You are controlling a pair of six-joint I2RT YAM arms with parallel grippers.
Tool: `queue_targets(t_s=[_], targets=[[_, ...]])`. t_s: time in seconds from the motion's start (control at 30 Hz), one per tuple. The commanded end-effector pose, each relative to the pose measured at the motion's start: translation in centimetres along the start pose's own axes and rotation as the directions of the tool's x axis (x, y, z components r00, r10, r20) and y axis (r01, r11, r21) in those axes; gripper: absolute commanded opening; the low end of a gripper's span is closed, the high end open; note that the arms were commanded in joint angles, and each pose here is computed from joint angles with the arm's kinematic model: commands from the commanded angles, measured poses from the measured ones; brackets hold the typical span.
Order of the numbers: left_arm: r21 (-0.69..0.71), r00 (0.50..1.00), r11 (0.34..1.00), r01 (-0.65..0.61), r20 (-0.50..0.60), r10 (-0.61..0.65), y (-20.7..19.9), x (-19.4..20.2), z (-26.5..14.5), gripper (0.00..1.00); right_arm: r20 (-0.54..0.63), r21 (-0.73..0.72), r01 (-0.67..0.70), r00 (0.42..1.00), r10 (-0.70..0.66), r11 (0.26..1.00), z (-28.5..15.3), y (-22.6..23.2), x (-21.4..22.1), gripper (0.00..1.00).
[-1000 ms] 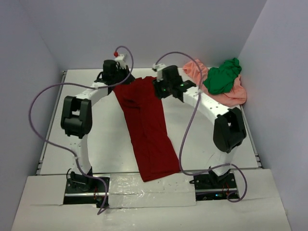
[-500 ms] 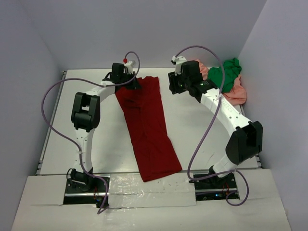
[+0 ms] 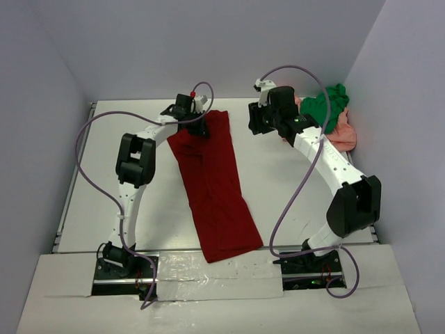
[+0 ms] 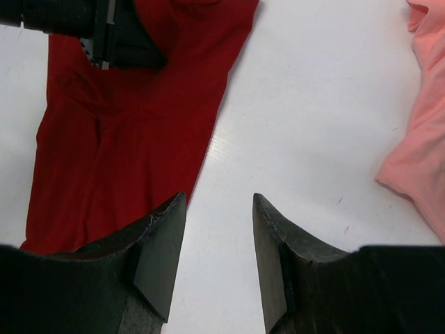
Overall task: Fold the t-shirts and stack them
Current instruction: Fold the tshirt
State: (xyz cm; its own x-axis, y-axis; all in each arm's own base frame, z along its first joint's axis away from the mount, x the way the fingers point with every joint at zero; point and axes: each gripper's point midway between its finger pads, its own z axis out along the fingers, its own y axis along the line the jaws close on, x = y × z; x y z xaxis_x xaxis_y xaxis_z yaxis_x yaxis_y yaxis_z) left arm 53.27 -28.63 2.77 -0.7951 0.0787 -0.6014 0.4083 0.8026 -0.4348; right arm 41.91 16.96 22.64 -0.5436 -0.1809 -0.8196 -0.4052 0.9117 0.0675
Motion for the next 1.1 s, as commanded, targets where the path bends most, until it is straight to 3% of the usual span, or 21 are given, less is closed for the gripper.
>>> queue_targets(t_s=[0.0, 0.47, 0.8, 1.07], targets=[[-0.1, 1.0, 0.995, 0.006, -0.018, -0.008, 1.4, -0.3, -0.8, 0.0, 0.071, -0.01, -0.013, 0.997, 0.014, 1.0, -2.3, 0.0, -2.1, 0.51], [-0.201, 0.998, 0.978, -0.058, 0.026, 0.065, 5.2, -2.3, 2.8, 0.0, 0.159, -0.024, -0.021, 0.987, 0.025, 0.999, -6.0, -0.2, -4.5, 0.51], [-0.214, 0.952, 0.968, -0.129, 0.247, 0.182, 4.3, -9.1, 2.4, 0.0, 0.18, -0.035, -0.018, 0.983, 0.024, 0.999, -6.8, 0.0, -5.0, 0.52], [-0.26, 0.919, 0.957, -0.132, 0.329, 0.216, 5.0, -11.4, 1.7, 0.0, 0.148, -0.053, -0.016, 0.989, 0.023, 0.998, -5.7, 0.1, -3.5, 0.53]])
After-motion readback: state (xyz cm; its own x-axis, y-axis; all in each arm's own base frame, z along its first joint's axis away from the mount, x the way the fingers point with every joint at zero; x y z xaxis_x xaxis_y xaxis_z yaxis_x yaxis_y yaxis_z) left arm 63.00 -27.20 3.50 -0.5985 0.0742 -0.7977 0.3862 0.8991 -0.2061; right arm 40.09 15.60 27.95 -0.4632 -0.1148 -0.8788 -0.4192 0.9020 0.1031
